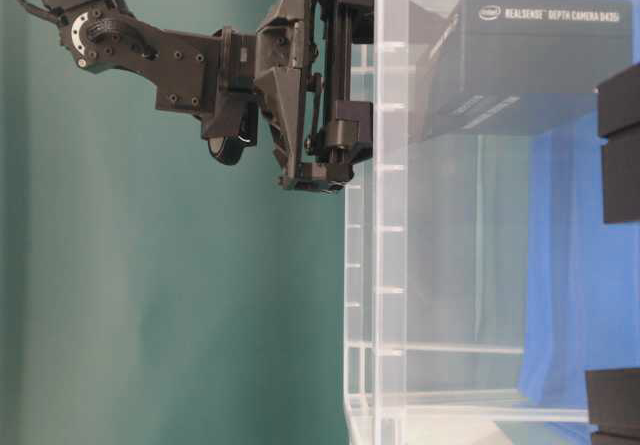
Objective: Take the box out of the case with the right arm.
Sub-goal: 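Lift the held box up out of the bin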
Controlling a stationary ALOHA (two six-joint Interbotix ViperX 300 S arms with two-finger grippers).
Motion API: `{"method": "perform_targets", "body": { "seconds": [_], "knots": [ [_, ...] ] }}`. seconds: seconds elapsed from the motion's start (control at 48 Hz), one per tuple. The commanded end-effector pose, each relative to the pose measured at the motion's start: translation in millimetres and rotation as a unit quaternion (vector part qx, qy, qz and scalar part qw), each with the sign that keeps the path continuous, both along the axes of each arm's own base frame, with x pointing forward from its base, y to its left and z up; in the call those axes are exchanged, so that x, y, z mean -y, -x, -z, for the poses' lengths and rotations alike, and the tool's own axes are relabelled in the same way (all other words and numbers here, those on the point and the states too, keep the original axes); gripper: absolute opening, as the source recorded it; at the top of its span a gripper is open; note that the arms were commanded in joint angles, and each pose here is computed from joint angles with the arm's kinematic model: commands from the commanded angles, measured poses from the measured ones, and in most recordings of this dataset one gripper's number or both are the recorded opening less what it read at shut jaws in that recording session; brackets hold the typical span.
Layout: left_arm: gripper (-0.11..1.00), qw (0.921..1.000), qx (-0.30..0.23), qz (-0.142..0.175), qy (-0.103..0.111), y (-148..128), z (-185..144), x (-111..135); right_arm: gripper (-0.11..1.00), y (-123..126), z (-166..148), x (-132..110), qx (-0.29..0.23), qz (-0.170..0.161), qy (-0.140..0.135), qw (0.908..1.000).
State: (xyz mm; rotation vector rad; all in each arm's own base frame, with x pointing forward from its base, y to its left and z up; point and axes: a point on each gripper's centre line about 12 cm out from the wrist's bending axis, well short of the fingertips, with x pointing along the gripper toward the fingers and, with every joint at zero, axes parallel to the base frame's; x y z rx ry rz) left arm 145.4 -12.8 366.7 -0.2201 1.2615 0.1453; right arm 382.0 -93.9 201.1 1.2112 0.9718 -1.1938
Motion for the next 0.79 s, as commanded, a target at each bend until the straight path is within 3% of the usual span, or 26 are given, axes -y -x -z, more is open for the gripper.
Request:
{"method": "perform_targets", "body": {
  "seconds": [0.0, 0.333, 0.771],
  "knots": [
    [0.0, 1.0, 0.005, 0.0, -0.001, -1, -3, 0, 0.66, 1, -7, -1, 0.008, 0.002, -0.001, 1.0],
    [0.0, 1.0, 0.006, 0.0, -0.001, -1, -3, 0, 0.66, 7, -29, -2, 0.02, 0.003, 0.005, 0.9998],
    [0.0, 1.0, 0.005, 0.001, -0.001, -2, -3, 0, 0.66, 21, -109, 0, 0.034, 0.005, 0.039, 0.9986]
  ]
}}
